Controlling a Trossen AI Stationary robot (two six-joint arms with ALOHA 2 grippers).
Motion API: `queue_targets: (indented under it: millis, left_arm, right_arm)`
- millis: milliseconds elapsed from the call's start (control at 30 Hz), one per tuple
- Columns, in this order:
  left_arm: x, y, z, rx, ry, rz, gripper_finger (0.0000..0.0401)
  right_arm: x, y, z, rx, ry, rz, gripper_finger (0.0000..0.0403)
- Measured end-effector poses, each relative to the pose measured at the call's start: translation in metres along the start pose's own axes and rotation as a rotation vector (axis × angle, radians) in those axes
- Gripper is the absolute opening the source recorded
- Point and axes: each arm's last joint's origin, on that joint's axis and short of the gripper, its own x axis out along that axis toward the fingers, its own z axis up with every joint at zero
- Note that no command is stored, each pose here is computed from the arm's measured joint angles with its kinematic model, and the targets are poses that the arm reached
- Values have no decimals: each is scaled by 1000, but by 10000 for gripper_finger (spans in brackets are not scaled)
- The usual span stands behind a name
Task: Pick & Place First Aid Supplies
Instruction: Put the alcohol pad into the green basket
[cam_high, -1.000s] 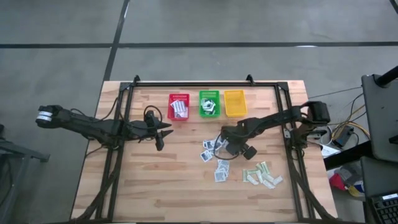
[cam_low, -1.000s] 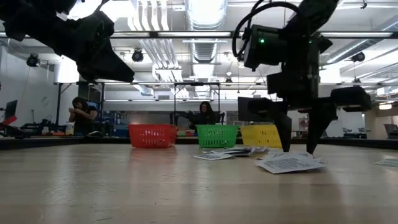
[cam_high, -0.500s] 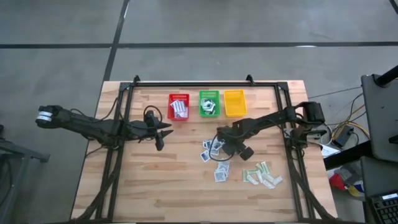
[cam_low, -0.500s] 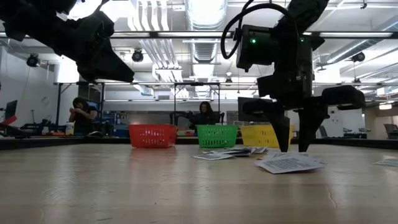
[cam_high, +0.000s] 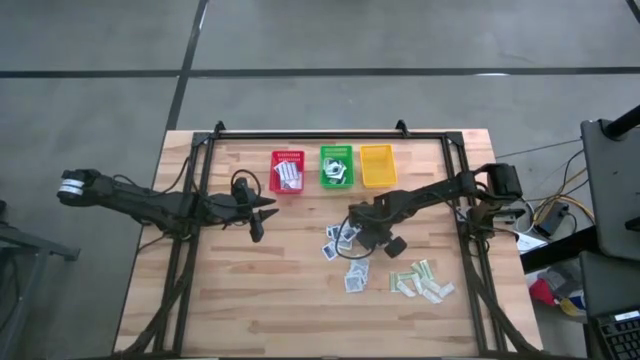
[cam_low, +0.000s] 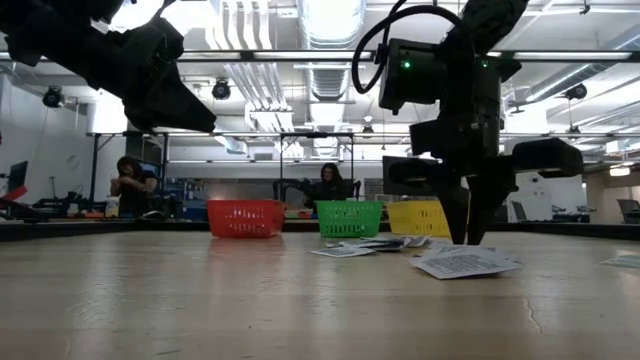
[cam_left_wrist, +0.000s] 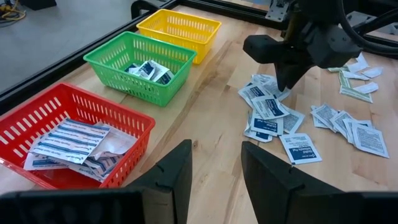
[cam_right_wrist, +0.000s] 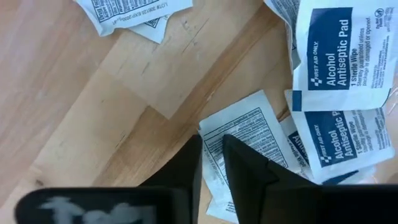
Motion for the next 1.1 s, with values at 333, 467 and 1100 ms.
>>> queue_targets:
  millis: [333, 467, 1100]
  left_arm:
    - [0, 0, 0, 0, 0, 0, 133]
    - [0, 0, 0, 1, 1, 0, 133]
    - [0, 0, 0, 8, 4, 1, 133]
  right_arm:
    - [-42, -5, 11, 16, -101, -76, 23]
    - [-63, -7, 18, 17, -124, -88, 9]
    - [-77, 1, 13, 93, -133, 43, 21]
